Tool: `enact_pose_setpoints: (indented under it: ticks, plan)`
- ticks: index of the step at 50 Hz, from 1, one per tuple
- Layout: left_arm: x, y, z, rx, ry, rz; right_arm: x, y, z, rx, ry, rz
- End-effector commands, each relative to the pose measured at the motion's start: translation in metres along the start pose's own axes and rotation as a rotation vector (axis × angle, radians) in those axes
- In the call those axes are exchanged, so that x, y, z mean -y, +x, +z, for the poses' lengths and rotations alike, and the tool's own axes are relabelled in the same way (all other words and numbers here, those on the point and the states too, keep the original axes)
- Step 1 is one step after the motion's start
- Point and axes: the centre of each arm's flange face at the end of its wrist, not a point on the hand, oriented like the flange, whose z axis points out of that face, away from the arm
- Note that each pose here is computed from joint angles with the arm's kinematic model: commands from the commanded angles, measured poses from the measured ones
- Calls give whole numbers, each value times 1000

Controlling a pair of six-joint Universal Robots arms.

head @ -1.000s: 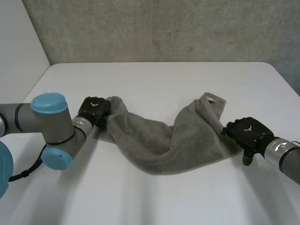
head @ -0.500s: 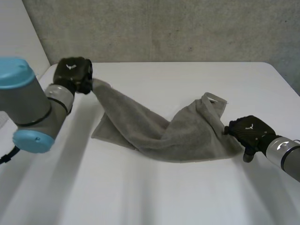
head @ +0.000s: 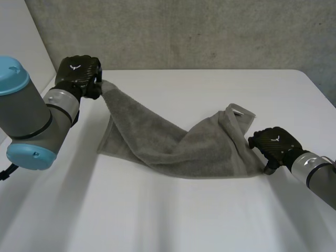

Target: Fold the towel.

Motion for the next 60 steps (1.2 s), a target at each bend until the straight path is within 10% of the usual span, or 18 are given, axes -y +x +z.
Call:
enact_pose_setpoints:
  ticks: [1, 29, 48, 60]
  plan:
    - [-2, 2, 0, -4, -4, 0, -1, -7, 5, 17, 6, -5]
    - [-5, 3, 0, -8, -14, -1, 8, -15, 3, 38, 24, 13]
    - [13, 2, -12, -17, -67, -3, 125, 41, -52, -118, 277, 60]
    - [152, -9, -51, -77, 217, -112, 270, 101, -136, -261, 533, -2]
